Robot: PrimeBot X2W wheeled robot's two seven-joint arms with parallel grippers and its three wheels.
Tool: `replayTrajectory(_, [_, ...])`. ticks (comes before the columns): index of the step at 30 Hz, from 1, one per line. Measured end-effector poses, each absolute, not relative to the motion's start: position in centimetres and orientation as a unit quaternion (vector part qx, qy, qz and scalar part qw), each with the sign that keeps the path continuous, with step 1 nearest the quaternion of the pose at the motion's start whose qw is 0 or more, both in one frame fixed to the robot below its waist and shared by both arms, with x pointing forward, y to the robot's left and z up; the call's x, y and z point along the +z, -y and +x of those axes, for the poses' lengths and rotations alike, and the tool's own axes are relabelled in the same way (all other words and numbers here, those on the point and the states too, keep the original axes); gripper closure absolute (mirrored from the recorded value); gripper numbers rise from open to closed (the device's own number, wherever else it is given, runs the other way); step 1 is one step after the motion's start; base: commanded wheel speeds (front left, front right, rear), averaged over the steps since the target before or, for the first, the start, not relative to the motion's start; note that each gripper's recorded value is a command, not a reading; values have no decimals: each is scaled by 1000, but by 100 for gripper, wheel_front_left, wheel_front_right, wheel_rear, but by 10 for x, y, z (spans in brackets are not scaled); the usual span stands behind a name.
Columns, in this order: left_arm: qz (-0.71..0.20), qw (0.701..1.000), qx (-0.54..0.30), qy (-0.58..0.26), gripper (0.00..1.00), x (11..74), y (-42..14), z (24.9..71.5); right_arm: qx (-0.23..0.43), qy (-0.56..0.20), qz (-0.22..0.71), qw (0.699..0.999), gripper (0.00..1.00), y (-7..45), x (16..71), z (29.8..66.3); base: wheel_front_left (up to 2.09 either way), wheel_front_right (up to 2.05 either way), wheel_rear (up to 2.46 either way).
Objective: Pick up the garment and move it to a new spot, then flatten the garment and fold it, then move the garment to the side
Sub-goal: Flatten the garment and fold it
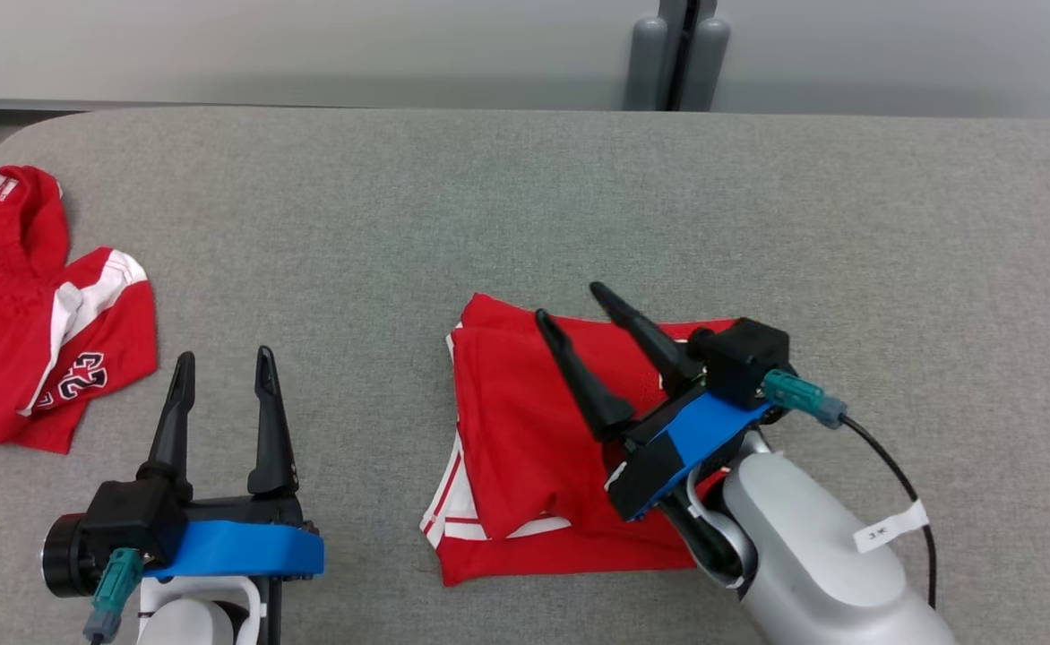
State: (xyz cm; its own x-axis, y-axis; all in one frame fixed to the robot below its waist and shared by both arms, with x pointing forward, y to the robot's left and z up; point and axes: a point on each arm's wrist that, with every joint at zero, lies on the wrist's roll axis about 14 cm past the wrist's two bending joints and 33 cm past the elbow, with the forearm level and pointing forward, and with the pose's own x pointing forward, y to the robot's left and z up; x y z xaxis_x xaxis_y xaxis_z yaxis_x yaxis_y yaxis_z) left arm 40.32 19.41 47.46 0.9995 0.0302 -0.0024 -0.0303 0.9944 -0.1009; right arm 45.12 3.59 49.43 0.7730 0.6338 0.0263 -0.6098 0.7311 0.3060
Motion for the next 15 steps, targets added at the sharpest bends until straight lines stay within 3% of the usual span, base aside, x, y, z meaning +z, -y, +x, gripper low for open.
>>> replayTrajectory(7, [-50, 999, 0, 6, 0, 479, -184, 403, 234, 15, 104, 967, 0, 41, 511, 469, 0, 0, 0])
replayTrajectory(15, [-44, 999, -12, 1, 0, 477, -178, 396, 123, 43, 78, 988, 0, 126, 516, 453, 0, 0, 0])
